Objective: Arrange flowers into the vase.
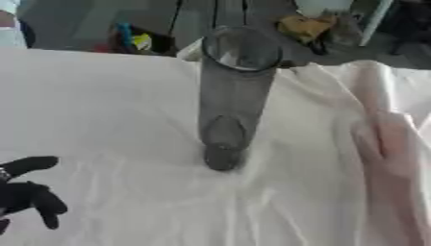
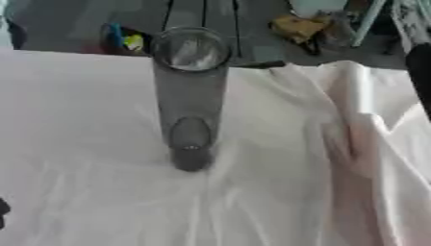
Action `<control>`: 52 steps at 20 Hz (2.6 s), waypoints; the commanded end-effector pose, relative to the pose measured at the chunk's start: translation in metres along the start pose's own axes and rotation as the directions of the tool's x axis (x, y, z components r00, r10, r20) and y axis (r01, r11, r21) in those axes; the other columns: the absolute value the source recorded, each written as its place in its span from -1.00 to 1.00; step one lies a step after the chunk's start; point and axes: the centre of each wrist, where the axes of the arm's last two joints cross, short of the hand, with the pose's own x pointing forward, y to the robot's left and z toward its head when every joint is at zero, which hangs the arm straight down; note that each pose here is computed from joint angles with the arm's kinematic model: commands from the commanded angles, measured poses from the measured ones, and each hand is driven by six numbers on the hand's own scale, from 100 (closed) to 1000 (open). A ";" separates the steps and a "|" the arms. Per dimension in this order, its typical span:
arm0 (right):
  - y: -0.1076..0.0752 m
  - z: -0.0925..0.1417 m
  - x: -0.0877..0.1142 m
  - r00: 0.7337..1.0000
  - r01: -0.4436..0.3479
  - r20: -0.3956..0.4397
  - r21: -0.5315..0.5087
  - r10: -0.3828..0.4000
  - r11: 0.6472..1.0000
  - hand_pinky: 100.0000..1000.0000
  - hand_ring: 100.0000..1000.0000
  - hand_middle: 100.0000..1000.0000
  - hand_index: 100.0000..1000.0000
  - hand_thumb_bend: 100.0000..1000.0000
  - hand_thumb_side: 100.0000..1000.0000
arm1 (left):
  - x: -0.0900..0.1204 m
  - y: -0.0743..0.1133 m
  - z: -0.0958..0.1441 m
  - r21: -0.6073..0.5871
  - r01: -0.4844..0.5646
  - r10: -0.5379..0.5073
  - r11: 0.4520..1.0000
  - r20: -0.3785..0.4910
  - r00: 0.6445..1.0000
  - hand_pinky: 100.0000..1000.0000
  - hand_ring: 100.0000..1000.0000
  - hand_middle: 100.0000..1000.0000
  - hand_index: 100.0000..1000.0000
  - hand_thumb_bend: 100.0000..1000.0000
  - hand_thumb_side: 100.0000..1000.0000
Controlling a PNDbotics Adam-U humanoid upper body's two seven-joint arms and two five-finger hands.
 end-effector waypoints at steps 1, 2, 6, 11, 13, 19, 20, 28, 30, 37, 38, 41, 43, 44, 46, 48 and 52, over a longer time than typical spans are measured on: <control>-0.001 -0.010 0.007 1.000 -0.021 -0.010 0.038 0.022 0.999 -1.00 -0.53 -1.00 -1.00 -1.00 0.08 | 0.005 0.002 -0.004 -0.023 0.011 -0.010 1.000 0.021 1.000 -0.31 0.05 0.64 0.48 -1.00 0.99; 0.001 -0.010 0.006 0.999 -0.026 -0.021 0.055 0.027 0.998 -1.00 -0.49 -1.00 -1.00 -1.00 0.09 | 0.006 0.002 -0.004 -0.024 0.010 -0.010 1.000 0.022 1.000 -0.31 0.05 0.64 0.48 -1.00 0.99; 0.009 -0.011 0.008 0.998 -0.037 -0.047 0.109 0.042 0.993 -1.00 -0.42 -1.00 -1.00 -1.00 0.10 | 0.006 0.002 -0.005 -0.027 0.009 -0.008 1.000 0.026 1.000 -0.31 0.05 0.64 0.48 -1.00 0.99; 0.021 -0.012 0.009 0.994 -0.055 -0.081 0.202 0.072 0.978 -1.00 -0.33 -1.00 -1.00 -1.00 0.12 | 0.006 0.002 -0.006 -0.029 0.006 -0.005 1.000 0.033 0.999 -0.31 0.05 0.64 0.48 -1.00 0.98; 0.024 -0.012 0.010 0.993 -0.059 -0.084 0.228 0.080 0.972 -1.00 -0.32 -1.00 -1.00 -1.00 0.12 | 0.006 0.002 -0.006 -0.028 0.006 -0.004 1.000 0.037 0.999 -0.31 0.05 0.64 0.48 -1.00 0.97; 0.031 -0.013 0.011 0.990 -0.076 -0.089 0.286 0.105 0.955 -1.00 -0.27 -1.00 -1.00 -1.00 0.13 | 0.006 0.002 -0.006 -0.030 0.003 -0.002 1.000 0.039 0.999 -0.31 0.05 0.64 0.48 -1.00 0.97; 0.032 -0.013 0.011 0.990 -0.076 -0.088 0.290 0.106 0.954 -1.00 -0.27 -1.00 -1.00 -1.00 0.13 | 0.006 0.002 -0.006 -0.030 0.003 -0.002 1.000 0.040 0.999 -0.31 0.05 0.64 0.48 -1.00 0.97; 0.046 -0.019 0.009 0.994 -0.029 -0.090 0.292 0.058 0.956 -1.00 -0.31 -1.00 -1.00 -1.00 0.14 | 0.006 0.000 -0.008 -0.039 -0.004 0.005 0.999 0.042 0.999 -0.31 0.05 0.64 0.48 -1.00 0.97; 0.050 -0.020 0.008 0.994 -0.015 -0.097 0.297 0.046 0.955 -1.00 -0.31 -1.00 -1.00 -1.00 0.14 | 0.006 0.000 -0.007 -0.039 -0.005 0.006 0.999 0.042 0.999 -0.31 0.05 0.64 0.48 -1.00 0.98; 0.063 -0.029 0.011 0.991 0.064 -0.127 0.291 -0.027 0.955 -1.00 -0.36 -1.00 -1.00 -1.00 0.16 | 0.006 0.000 -0.007 -0.042 -0.010 0.011 0.999 0.037 0.999 -0.31 0.05 0.64 0.48 -1.00 0.98; 0.065 -0.030 0.012 0.991 0.072 -0.129 0.293 -0.035 0.953 -1.00 -0.36 -1.00 -1.00 -1.00 0.16 | 0.006 0.000 -0.007 -0.043 -0.010 0.012 0.999 0.036 0.999 -0.31 0.05 0.64 0.48 -1.00 0.98; 0.069 -0.031 0.013 0.988 0.091 -0.146 0.298 -0.048 0.950 -1.00 -0.38 -1.00 -1.00 -1.00 0.18 | 0.006 0.000 -0.007 -0.044 -0.011 0.012 0.999 0.036 0.999 -0.31 0.06 0.64 0.48 -1.00 0.98; 0.070 -0.031 0.014 0.984 0.107 -0.169 0.300 -0.057 0.948 -1.00 -0.39 -1.00 -1.00 -1.00 0.19 | 0.006 0.000 -0.007 -0.045 -0.011 0.012 0.999 0.034 0.999 -0.31 0.06 0.65 0.48 -1.00 0.98; 0.071 -0.031 0.014 0.981 0.116 -0.182 0.301 -0.063 0.947 -1.00 -0.40 -1.00 -1.00 -1.00 0.21 | 0.006 0.000 -0.007 -0.046 -0.011 0.012 0.999 0.033 0.999 -0.31 0.06 0.65 0.48 -1.00 0.98; 0.072 -0.032 0.015 0.974 0.141 -0.210 0.296 -0.080 0.945 -1.00 -0.43 -1.00 -1.00 -1.00 0.22 | 0.006 0.000 -0.007 -0.048 -0.011 0.013 0.999 0.032 0.999 -0.31 0.06 0.65 0.48 -1.00 0.98; 0.073 -0.033 0.017 0.965 0.175 -0.238 0.284 -0.107 0.943 -1.00 -0.45 -1.00 -1.00 -1.00 0.24 | 0.006 0.000 -0.007 -0.050 -0.012 0.013 0.999 0.030 0.999 -0.31 0.06 0.65 0.48 -1.00 0.99; 0.075 -0.038 0.021 0.952 0.219 -0.268 0.268 -0.146 0.938 -1.00 -0.47 -1.00 -1.00 -1.00 0.24 | 0.006 0.000 -0.007 -0.052 -0.012 0.014 0.999 0.027 1.000 -0.31 0.06 0.65 0.48 -1.00 0.99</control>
